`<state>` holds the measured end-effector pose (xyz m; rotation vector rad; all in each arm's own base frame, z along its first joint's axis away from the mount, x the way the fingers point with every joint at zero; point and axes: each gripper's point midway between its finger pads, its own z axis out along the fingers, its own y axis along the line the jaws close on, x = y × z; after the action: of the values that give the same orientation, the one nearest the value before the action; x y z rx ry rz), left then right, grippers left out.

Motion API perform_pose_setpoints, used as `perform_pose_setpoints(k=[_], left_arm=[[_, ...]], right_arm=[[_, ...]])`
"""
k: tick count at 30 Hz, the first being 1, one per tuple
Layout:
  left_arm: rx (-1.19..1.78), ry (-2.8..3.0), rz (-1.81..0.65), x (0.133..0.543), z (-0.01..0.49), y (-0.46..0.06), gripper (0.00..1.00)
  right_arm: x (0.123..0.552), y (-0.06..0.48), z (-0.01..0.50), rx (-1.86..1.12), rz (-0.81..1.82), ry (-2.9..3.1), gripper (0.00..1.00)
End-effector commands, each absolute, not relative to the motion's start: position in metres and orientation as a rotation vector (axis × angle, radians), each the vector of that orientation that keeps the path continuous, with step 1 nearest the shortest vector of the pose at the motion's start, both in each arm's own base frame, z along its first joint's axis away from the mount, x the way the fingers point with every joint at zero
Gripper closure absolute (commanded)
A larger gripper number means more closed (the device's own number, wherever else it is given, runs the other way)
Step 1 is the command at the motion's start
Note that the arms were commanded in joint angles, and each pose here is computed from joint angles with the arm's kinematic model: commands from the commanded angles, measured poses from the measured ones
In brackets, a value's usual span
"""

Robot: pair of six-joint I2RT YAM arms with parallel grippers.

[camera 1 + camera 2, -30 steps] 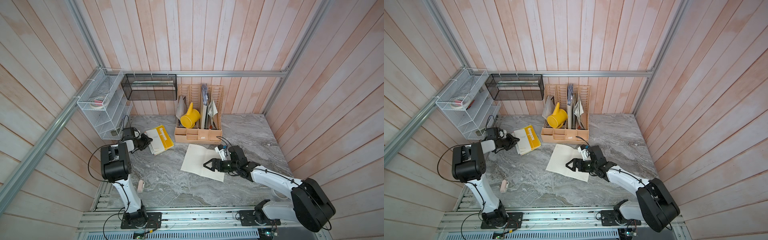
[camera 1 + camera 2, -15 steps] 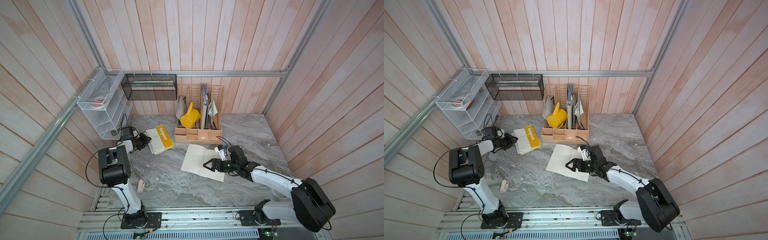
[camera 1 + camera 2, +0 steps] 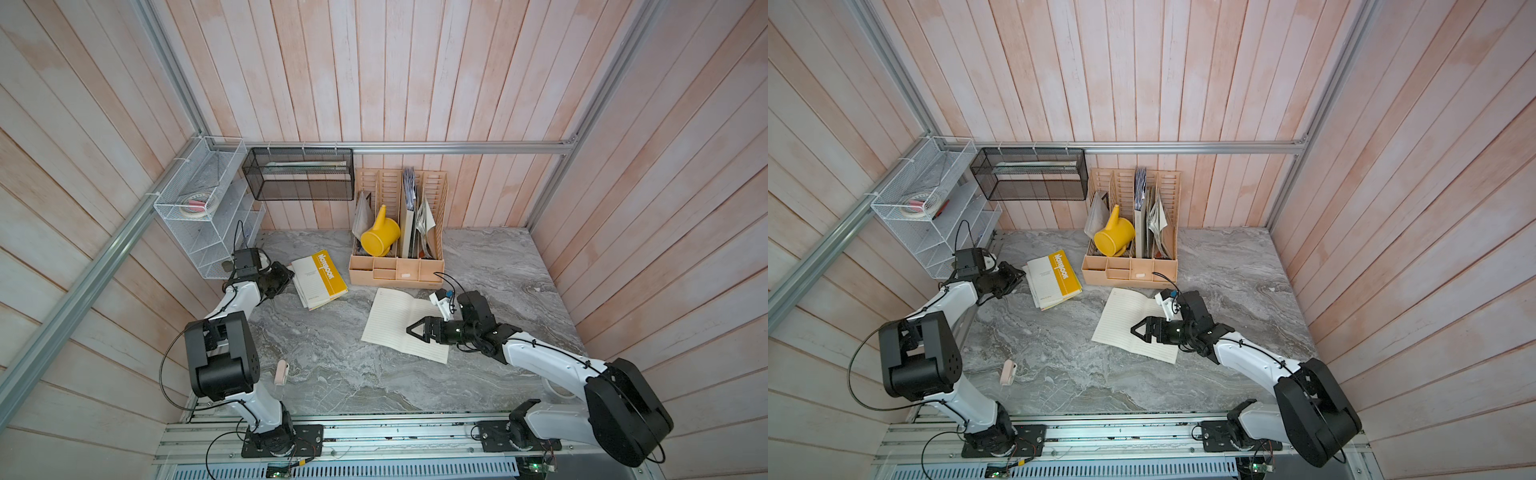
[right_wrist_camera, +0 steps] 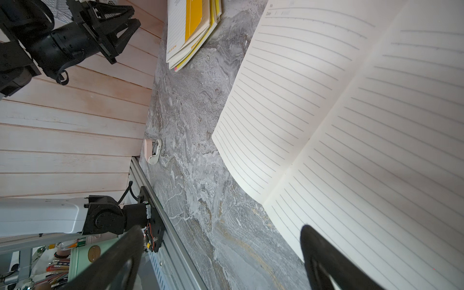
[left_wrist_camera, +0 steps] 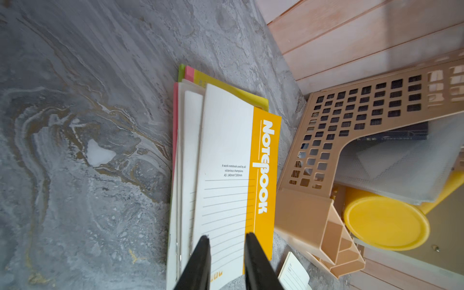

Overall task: Close the notebook
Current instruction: Place the notebook at the notebook, then close the notebook at the center of the board.

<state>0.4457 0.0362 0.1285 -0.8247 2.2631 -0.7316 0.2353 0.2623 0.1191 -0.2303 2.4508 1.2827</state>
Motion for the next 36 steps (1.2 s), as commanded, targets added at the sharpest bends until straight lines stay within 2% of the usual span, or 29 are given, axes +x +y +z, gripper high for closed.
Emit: perform_pose_setpoints(k=[1, 8, 15, 20, 26, 36], left_arm=[[-0.806, 2.255, -0.757, 0.436, 0.138, 0.032, 0.73], [-0.655, 2.208, -0.884, 0.425, 0.18, -0.003, 0.7], [-0.263, 2.297, -1.084, 0.389, 0.195, -0.109, 0.59], [-0.107, 2.386, -1.098, 0.353, 0.179, -0.162, 0.56], [-0.038, 2.498, -1.078, 0.318, 0.137, -0.196, 0.54], [-0.044, 2.609, -0.984, 0.307, 0.086, -0.208, 0.5]], right_arm=[[0.233, 0.262, 0.12, -0.224, 1.296, 2.445, 0.02], [0.234, 0.261, 0.119, -0.222, 1.279, 2.451, 0.02], [0.245, 0.247, 0.103, -0.181, 1.236, 2.514, 0.02], [0.26, 0.214, 0.096, -0.079, 1.178, 2.516, 0.02], [0.264, 0.179, 0.074, 0.038, 1.094, 2.559, 0.02], [0.265, 0.176, 0.058, 0.059, 1.094, 2.571, 0.02]])
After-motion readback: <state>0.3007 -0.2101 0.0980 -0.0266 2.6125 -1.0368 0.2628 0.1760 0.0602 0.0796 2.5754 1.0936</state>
